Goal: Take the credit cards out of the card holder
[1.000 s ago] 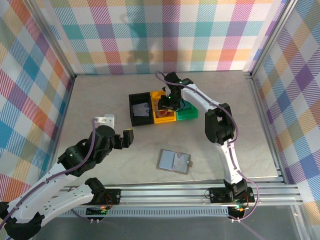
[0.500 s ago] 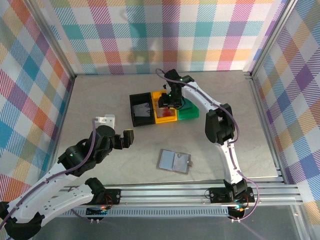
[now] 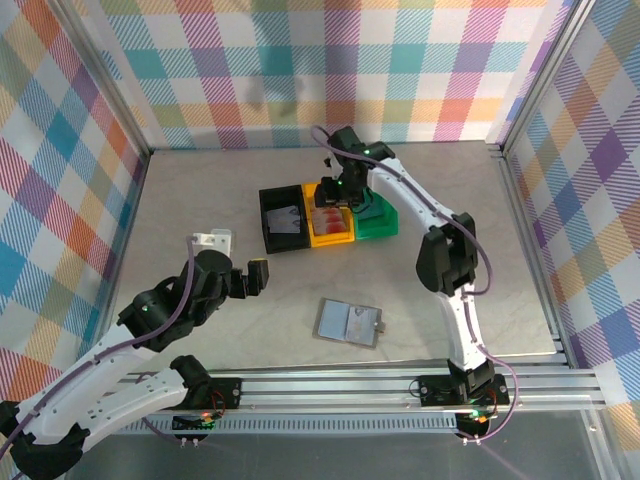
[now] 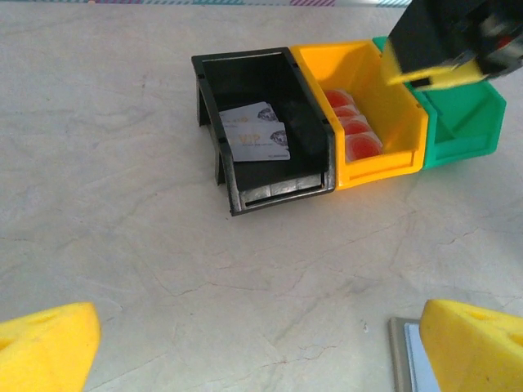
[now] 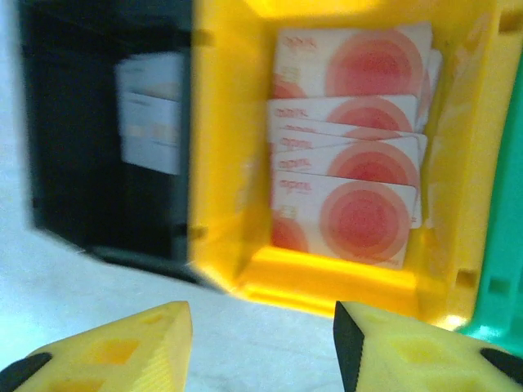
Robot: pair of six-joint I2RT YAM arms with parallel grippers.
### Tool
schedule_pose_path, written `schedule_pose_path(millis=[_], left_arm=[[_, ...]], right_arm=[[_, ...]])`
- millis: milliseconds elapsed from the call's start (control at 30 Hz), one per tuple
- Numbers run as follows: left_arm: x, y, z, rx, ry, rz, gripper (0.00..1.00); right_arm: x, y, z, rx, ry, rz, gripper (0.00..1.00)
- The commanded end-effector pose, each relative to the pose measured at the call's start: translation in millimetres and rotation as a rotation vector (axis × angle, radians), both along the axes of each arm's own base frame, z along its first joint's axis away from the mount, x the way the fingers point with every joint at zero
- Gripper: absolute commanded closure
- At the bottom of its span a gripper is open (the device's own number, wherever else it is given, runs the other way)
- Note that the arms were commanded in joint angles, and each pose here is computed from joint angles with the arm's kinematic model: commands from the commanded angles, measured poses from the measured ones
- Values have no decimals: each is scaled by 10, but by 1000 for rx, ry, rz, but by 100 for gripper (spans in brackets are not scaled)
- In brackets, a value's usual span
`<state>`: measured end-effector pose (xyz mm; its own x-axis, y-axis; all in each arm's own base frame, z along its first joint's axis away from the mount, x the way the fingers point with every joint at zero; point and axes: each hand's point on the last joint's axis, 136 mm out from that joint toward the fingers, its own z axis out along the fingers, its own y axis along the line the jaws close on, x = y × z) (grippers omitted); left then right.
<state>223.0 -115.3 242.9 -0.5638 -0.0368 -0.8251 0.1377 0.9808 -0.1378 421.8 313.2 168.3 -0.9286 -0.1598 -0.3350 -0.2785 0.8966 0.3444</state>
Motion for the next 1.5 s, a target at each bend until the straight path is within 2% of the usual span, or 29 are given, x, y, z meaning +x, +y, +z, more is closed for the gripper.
schedule_pose_path(millis=[0,100,367,500,600,733,833,1100,1467], left_arm=[[8,-2,-1,17,14,-7,0],[-3,-28,-13,12,27,-19,0],[-75,-245,-70,-50,108,-103,0],[-143,-437,-27,-109,163,-179,0],[-196,-497,-36,-145,217,-186,0],[-311,-664,-186,-211,332,-225,0],[-375,-755,-356,-262,405,-224,0],[-455,-940,-558,-345,469,-243,0],[-546,-1302,-823,-366,540,-263,1]], right_arm=[[-323,11,712,76,-114,40,49],[-593,-54,825,116,-132,35,51],[-1360,-440,644,222,-82,-23,54],[-1745,-685,346,229,-26,-67,54],[-1987,-874,111,224,3,-109,54],[-2237,-1064,-184,237,38,-166,55],[-2370,-1138,-361,240,72,-189,55],[-2524,-1240,-621,254,105,-237,59],[-2566,-1250,-876,248,141,-278,67]])
